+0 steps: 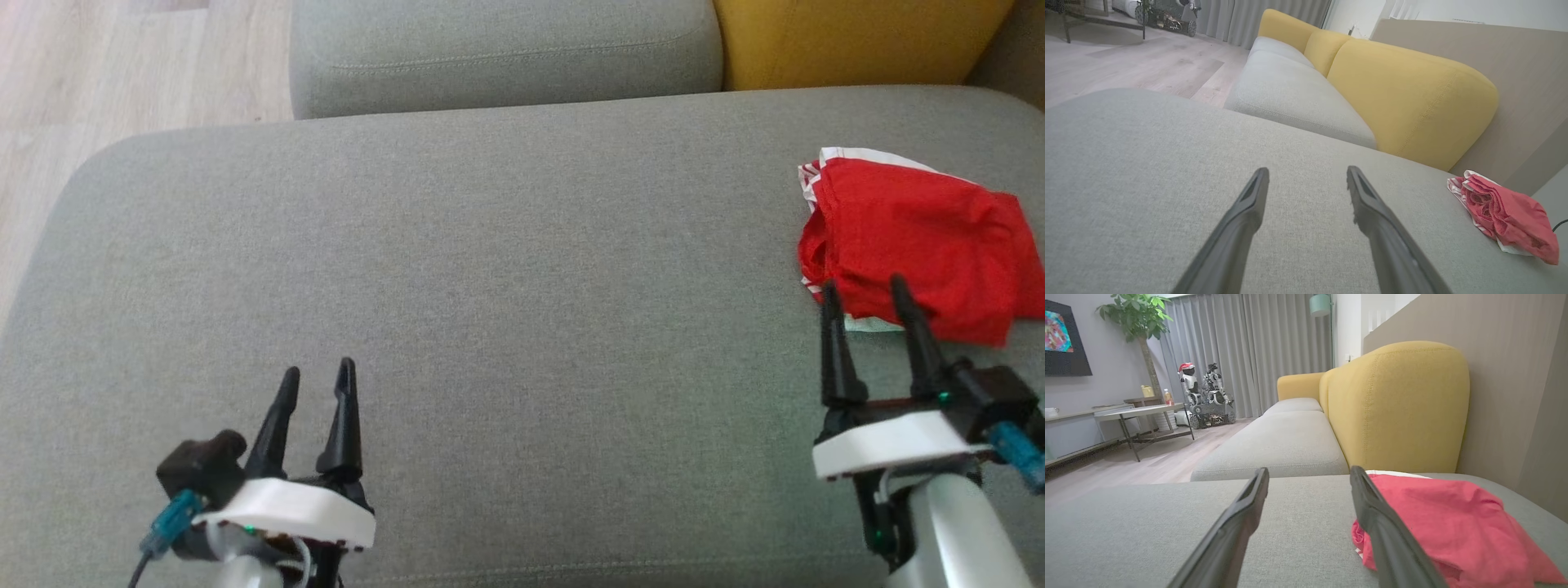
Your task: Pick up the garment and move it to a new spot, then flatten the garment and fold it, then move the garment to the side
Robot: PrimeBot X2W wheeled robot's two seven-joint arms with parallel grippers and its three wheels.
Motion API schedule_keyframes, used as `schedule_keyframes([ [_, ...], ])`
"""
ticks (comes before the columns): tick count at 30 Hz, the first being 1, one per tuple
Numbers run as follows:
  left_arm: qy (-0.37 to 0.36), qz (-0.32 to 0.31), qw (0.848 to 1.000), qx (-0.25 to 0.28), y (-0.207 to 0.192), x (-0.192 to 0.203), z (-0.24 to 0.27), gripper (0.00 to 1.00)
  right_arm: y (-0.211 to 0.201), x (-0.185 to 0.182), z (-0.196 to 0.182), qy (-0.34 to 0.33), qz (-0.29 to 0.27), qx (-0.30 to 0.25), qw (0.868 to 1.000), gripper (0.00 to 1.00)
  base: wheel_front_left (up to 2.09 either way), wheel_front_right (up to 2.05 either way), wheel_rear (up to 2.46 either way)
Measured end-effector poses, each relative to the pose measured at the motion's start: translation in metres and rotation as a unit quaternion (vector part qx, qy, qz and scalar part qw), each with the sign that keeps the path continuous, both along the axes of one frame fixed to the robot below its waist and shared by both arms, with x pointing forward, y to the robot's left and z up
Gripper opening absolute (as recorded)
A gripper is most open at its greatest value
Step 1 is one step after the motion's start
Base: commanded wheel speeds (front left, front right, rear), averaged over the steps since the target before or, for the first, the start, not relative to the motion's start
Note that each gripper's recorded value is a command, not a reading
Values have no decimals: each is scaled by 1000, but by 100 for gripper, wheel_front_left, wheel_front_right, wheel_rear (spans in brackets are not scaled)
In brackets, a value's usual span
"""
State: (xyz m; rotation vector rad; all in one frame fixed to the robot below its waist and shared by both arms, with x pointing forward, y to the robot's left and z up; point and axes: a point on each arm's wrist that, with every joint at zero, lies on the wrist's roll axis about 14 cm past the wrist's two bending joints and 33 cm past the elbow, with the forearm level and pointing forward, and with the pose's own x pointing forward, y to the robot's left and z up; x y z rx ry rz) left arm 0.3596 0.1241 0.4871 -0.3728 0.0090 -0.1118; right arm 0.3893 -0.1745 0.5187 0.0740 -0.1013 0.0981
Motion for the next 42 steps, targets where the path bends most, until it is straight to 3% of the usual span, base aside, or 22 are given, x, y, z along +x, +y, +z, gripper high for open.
schedule_keyframes([
  [15, -32, 14, 999, 12, 5, 4, 21, 100, 6, -2, 3, -7, 2, -1, 1000, 100, 0, 0, 0],
  [41, -38, 30, 998, -31, 20, 7, 25, 100, 5, -5, 1, -5, 0, 5, 1000, 100, 0, 0, 0],
  [42, -38, 32, 998, -34, 21, 7, 26, 0, 6, -5, 1, -5, 0, 5, 1000, 0, 0, 0, 0],
])
